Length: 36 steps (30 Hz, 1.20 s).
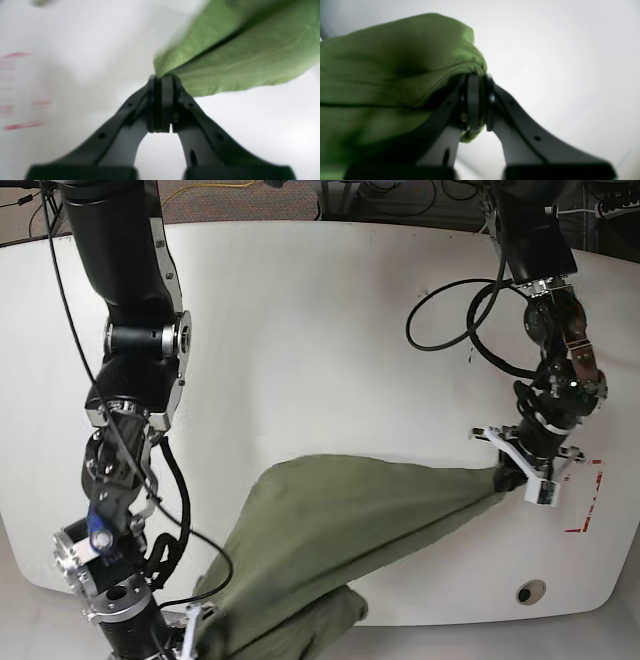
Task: Layout the t-shirt on the table in an organized manner, then fold the t-shirt properly
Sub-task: 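Lift the shirt with both grippers and stretch it between them, then lay the stretched shirt edge down on the table with both grippers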
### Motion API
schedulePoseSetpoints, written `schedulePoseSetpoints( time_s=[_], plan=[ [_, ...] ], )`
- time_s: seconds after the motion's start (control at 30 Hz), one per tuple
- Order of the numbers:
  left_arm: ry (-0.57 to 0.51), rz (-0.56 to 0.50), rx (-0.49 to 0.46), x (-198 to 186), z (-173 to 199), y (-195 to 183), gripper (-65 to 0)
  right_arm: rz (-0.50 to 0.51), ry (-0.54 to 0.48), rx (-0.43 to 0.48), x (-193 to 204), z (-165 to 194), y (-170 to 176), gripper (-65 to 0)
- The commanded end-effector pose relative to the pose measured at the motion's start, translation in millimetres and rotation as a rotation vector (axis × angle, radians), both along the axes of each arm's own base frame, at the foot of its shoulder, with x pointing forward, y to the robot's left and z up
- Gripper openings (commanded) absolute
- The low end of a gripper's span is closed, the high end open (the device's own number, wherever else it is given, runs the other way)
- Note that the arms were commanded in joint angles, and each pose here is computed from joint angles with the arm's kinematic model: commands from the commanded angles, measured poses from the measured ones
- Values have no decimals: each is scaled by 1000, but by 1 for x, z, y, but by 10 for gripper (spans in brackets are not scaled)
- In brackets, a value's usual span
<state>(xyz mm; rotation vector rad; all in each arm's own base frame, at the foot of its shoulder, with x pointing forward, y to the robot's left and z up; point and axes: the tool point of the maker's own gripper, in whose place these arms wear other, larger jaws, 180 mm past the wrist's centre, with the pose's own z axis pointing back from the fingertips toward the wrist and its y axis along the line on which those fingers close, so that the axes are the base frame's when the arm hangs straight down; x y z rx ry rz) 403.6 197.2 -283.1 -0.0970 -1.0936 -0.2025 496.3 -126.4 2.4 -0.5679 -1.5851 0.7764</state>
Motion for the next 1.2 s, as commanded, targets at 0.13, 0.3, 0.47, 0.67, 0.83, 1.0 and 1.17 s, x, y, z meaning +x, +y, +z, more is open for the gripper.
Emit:
schedulePoseSetpoints(
  time_s=[0.13, 0.3, 0.47, 0.67, 0.83, 1.0, 1.17],
  plan=[
    [-183, 78, 101, 12, 97, 40, -650, -93, 74, 144, 42, 5, -53, -648],
    [-269, 159, 129, 16, 156, 64, -650, -132, 78, 200, 53, 21, -79, -648],
    [-293, 188, 192, 18, 194, 81, -650, -157, 66, 212, 53, 30, -94, -648],
    [-290, 179, 215, 19, 200, 81, -650, -220, 143, 256, 47, -7, -117, -648],
    [-229, 162, 233, 14, 179, 80, -650, -323, 222, 256, 19, -59, -140, -648],
    [-133, 137, 249, 1, 137, 78, -650, -371, 315, 205, -19, -125, -142, -648],
    [-32, 113, 266, -16, 97, 78, -650, -371, 430, 224, -65, -192, -129, -648]
  ],
)
